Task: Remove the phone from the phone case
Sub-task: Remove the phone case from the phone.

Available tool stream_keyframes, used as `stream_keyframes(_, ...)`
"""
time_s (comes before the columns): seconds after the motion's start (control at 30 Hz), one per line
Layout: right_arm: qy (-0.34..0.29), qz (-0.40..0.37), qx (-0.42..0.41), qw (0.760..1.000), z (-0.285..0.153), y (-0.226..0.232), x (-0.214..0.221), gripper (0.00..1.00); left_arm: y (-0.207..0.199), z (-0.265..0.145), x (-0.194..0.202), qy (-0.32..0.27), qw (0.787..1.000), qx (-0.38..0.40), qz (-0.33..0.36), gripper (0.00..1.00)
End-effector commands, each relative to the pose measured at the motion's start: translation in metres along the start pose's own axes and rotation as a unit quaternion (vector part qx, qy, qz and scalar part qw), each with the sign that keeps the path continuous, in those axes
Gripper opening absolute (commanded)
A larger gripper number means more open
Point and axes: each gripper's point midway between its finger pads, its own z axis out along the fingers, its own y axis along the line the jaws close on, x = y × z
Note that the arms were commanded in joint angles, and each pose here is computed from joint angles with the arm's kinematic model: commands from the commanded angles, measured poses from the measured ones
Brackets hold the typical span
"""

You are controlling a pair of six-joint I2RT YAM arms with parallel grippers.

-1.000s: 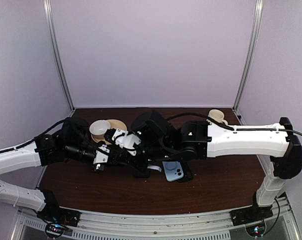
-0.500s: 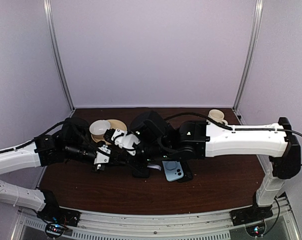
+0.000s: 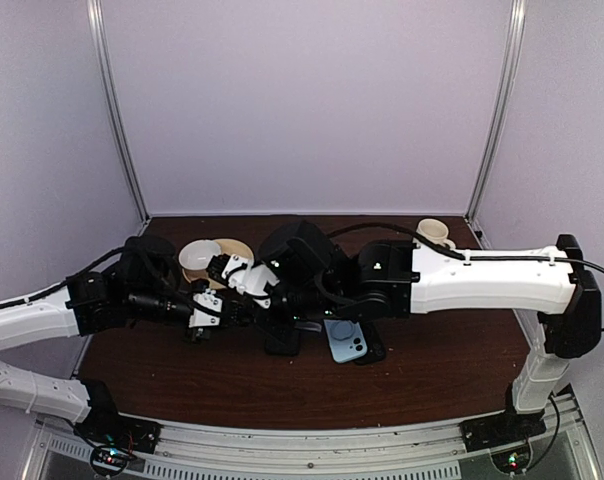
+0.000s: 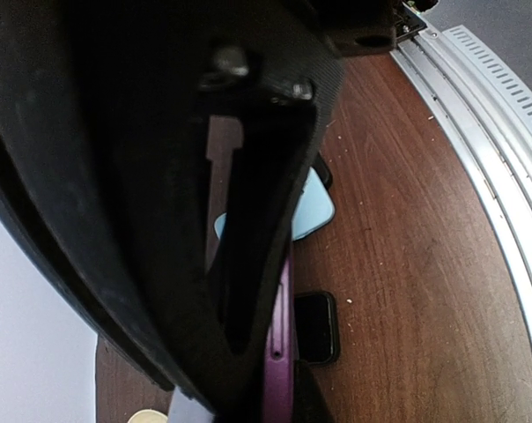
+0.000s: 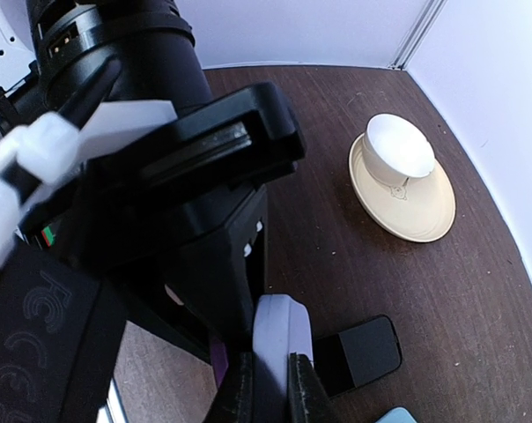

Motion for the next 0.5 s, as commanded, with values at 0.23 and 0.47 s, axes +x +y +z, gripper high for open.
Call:
stream_keyframes(0.23,0.06,-0.033,0.018,0.997,0.0,-0.001,0.026,0.08,0.055,-0.021,-0.015,-0.002,0.99,-0.135,0.046,0.0)
stream_keyframes(0.47,0.073,-0.029,0.021,0.997,0.002,-0.001,0.034,0.06,0.068,-0.027,-0.006,0.026,0.984,-0.169,0.048,0.0)
